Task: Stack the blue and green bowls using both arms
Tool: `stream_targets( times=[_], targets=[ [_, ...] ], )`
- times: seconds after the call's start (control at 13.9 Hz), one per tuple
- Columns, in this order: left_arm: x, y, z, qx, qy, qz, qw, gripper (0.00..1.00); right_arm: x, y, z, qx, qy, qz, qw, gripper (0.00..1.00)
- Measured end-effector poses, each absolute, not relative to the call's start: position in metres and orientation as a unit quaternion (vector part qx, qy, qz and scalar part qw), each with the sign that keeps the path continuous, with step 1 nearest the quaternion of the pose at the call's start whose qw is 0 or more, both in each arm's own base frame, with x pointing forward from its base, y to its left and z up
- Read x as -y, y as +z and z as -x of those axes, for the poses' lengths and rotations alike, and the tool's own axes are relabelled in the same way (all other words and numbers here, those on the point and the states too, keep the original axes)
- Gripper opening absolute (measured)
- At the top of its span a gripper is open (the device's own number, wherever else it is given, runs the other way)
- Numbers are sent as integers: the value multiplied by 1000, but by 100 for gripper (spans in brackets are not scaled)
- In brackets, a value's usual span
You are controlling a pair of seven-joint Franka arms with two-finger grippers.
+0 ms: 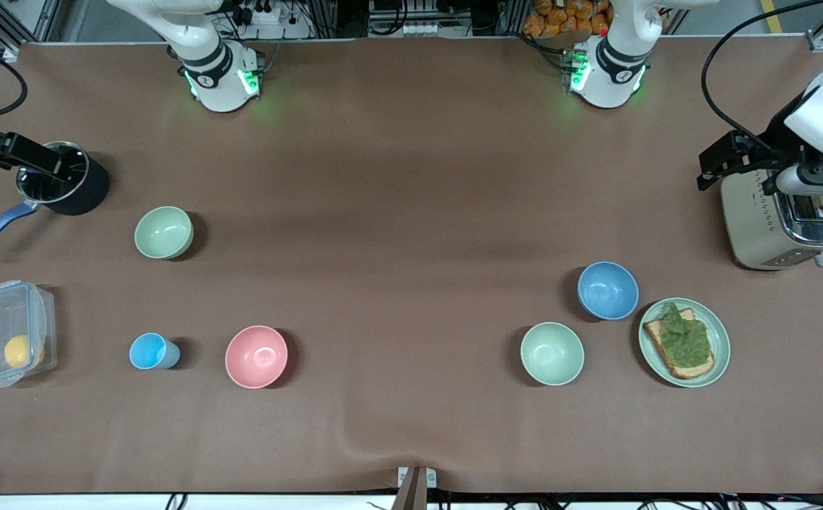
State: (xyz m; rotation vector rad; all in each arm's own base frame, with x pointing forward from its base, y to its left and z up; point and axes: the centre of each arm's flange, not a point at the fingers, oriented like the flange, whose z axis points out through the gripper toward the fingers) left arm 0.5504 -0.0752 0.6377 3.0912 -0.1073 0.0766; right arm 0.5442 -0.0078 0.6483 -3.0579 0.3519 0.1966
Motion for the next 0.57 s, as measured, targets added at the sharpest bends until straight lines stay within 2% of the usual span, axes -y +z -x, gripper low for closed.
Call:
stream_targets(
  times=[0.57],
  targets=[
    [91, 636, -549, 57, 24, -998, 13, 100, -11, 648, -543, -95, 68, 993, 23, 100]
  ],
)
